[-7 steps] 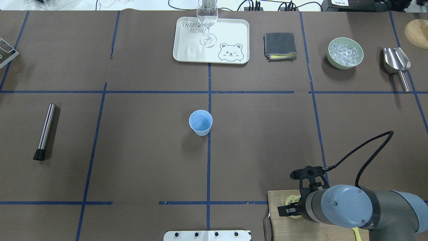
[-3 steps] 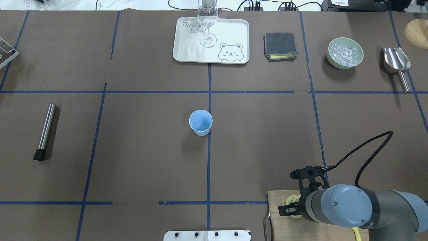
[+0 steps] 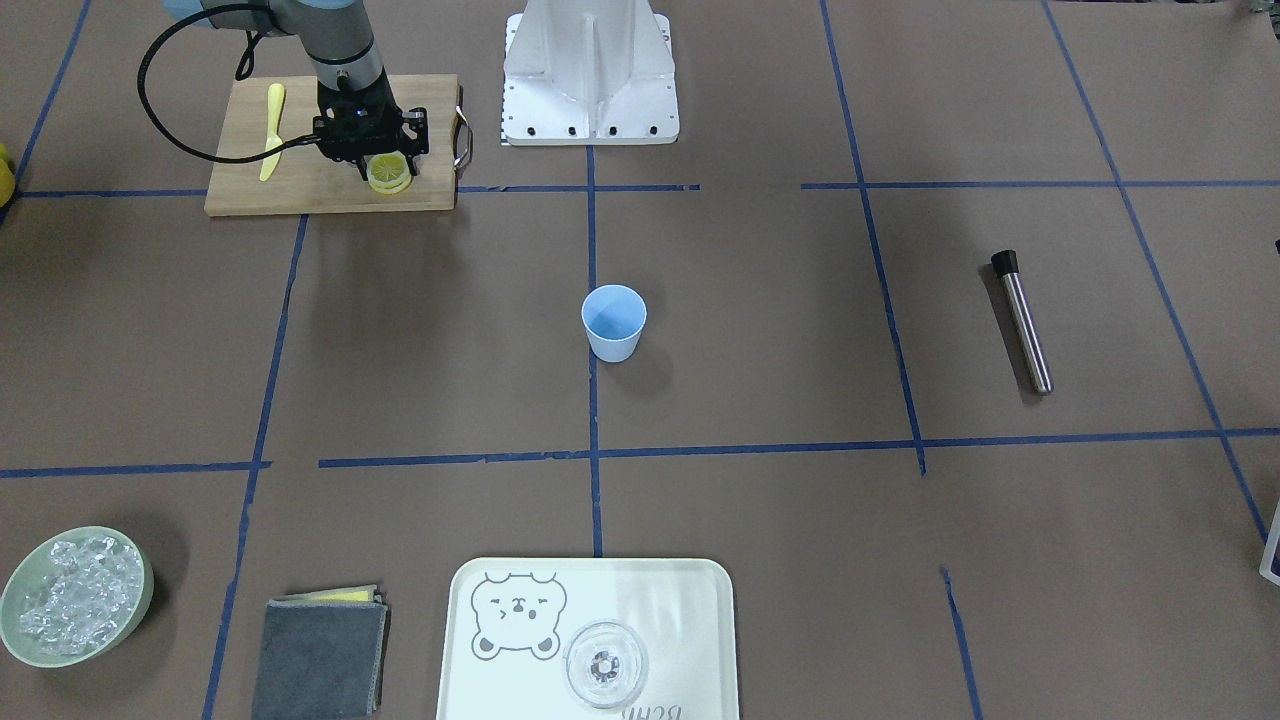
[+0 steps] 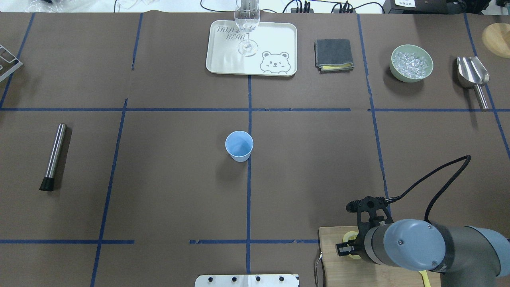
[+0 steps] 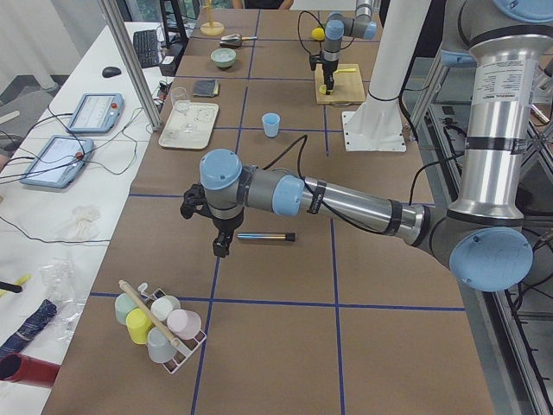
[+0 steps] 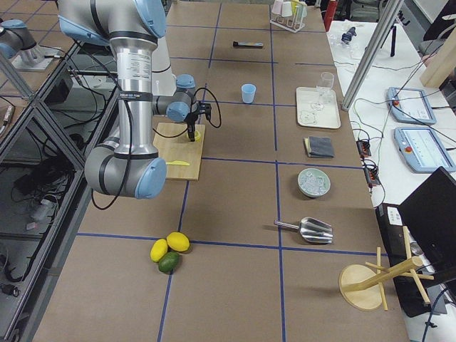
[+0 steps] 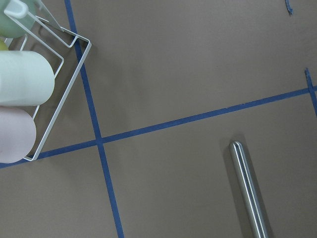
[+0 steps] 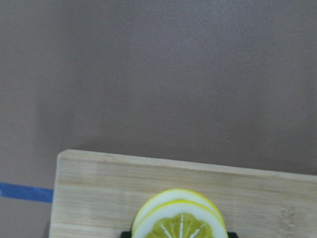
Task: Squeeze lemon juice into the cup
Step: 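Close the right gripper on the top lemon slice, then lift the lemon slice off the board with the right gripper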
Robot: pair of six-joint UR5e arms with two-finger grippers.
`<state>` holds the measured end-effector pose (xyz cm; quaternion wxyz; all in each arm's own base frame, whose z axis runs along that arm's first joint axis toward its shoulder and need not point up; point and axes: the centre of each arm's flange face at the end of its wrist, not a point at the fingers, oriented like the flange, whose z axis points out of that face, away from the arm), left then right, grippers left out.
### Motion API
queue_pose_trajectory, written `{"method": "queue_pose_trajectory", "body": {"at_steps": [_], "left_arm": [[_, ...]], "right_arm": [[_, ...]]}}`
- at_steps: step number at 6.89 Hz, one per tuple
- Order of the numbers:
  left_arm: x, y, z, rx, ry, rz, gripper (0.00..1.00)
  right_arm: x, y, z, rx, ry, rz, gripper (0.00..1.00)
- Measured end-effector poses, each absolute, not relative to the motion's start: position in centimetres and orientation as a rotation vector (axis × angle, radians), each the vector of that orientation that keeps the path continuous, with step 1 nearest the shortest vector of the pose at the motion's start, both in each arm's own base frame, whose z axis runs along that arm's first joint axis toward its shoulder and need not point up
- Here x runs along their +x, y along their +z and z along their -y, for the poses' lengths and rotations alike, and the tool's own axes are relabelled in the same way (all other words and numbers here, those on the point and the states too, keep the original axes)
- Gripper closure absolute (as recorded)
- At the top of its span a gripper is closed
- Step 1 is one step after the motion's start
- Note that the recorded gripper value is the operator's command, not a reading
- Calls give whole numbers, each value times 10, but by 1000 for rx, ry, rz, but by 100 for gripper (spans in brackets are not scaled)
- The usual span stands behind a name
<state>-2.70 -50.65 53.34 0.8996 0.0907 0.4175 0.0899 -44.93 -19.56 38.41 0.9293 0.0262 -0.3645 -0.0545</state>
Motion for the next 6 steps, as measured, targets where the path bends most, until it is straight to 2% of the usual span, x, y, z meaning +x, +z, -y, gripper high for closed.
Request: {"method": "queue_pose_trajectory", "body": {"at_steps": [6], "left_arm": [[-25, 531, 505, 186, 183, -888, 0]], "right_arm": [[-434, 370, 199, 69, -100, 773, 74]]}}
